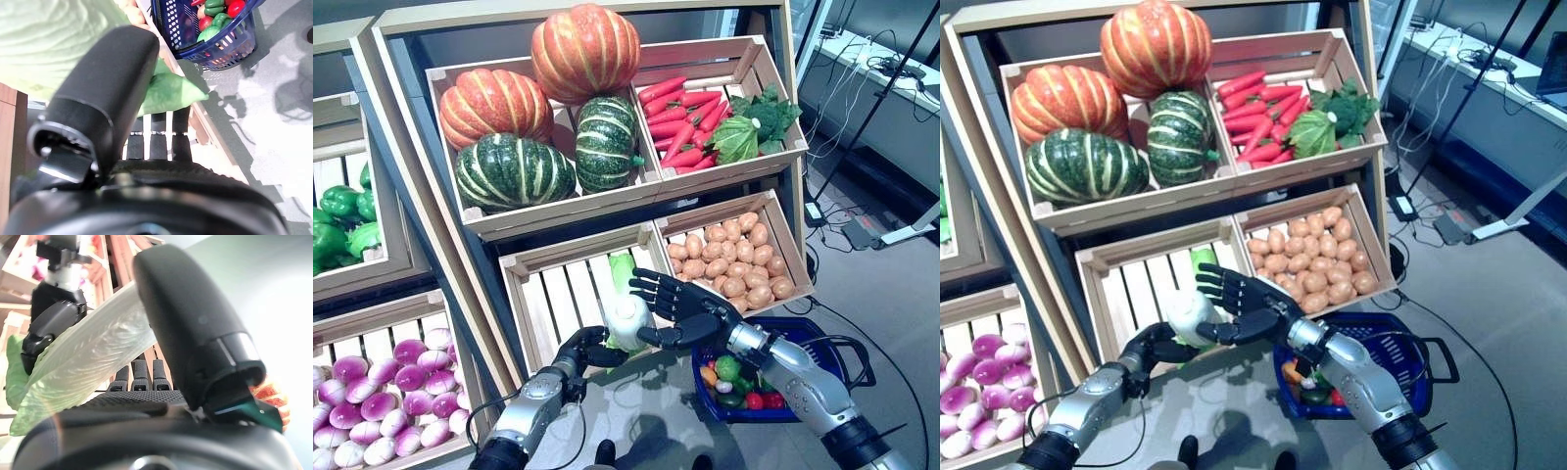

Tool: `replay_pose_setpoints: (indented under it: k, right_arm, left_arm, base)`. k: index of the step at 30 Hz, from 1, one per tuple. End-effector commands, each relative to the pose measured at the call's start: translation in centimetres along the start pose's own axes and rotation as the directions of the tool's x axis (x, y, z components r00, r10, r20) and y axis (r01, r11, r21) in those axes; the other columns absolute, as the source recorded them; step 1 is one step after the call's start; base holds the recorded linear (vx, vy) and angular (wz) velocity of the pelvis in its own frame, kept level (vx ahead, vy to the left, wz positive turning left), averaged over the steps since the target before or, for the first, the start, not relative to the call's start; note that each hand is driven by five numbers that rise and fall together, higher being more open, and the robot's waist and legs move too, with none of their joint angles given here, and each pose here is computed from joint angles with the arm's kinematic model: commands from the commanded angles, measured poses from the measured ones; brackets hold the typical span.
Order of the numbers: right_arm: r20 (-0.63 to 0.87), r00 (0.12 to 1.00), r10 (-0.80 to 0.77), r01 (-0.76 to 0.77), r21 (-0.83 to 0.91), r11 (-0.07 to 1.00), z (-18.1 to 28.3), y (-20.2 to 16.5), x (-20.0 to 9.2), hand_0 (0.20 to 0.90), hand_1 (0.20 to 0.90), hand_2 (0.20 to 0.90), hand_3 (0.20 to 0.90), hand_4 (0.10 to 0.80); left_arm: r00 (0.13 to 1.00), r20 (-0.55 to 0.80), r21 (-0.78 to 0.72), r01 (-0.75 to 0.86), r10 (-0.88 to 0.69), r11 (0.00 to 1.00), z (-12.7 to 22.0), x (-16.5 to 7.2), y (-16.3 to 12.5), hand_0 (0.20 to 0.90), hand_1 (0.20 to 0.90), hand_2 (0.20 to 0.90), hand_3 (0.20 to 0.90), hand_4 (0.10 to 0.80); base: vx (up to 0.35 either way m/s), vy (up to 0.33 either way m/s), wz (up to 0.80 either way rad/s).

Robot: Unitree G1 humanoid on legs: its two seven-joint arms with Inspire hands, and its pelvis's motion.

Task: Put vegetables into the basket

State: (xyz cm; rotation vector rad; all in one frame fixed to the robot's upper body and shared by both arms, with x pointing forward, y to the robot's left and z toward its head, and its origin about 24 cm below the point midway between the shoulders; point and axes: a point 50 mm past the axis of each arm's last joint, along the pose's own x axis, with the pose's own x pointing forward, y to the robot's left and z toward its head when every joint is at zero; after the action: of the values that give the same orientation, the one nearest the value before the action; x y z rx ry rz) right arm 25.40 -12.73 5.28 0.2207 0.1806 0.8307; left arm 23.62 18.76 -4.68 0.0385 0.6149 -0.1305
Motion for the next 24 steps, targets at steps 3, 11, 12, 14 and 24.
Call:
replay_pose_setpoints:
  k: [3,11,12,14,24]
  right_arm:
    - [0.147,0.984,0.101,-0.074,-0.177,0.981,3.3,2.2,1.8,0.9,0.9,0.9,0.9,0.8]
    - [0.133,0.987,0.085,-0.049,-0.257,0.965,3.2,2.8,2.6,0.9,0.9,0.9,0.9,0.8]
    - [0.13,0.988,0.077,-0.039,-0.268,0.963,3.1,2.9,2.6,0.9,0.9,0.9,0.9,0.8]
    - [0.129,0.989,0.068,-0.033,-0.257,0.966,3.0,2.9,2.7,0.9,0.9,0.9,0.9,0.8]
    - [0.135,0.989,0.055,-0.024,-0.221,0.975,3.0,2.9,3.1,0.9,0.9,0.9,0.9,0.8]
  left_arm:
    - [0.98,0.195,0.039,0.024,-0.031,0.999,5.5,0.6,0.3,0.3,0.3,0.3,0.3,0.4]
    - [0.988,0.14,0.022,0.067,-0.07,0.997,5.0,0.9,-0.5,0.3,0.3,0.3,0.3,0.4]
    - [0.988,0.133,0.023,0.076,-0.078,0.997,4.9,0.9,-0.6,0.3,0.3,0.3,0.3,0.4]
    - [0.988,0.125,0.017,0.086,-0.087,0.996,4.8,0.9,-0.8,0.3,0.3,0.3,0.3,0.4]
    - [0.987,0.101,0.02,0.127,-0.128,0.992,5.0,0.9,-1.1,0.3,0.3,0.3,0.3,0.4]
  base:
    - [0.019,0.018,-0.04]
    - [0.003,0.004,-0.01]
    - [0.0,0.0,0.0]
    - [0.0,0.0,0.0]
    - [0.0,0.0,0.0]
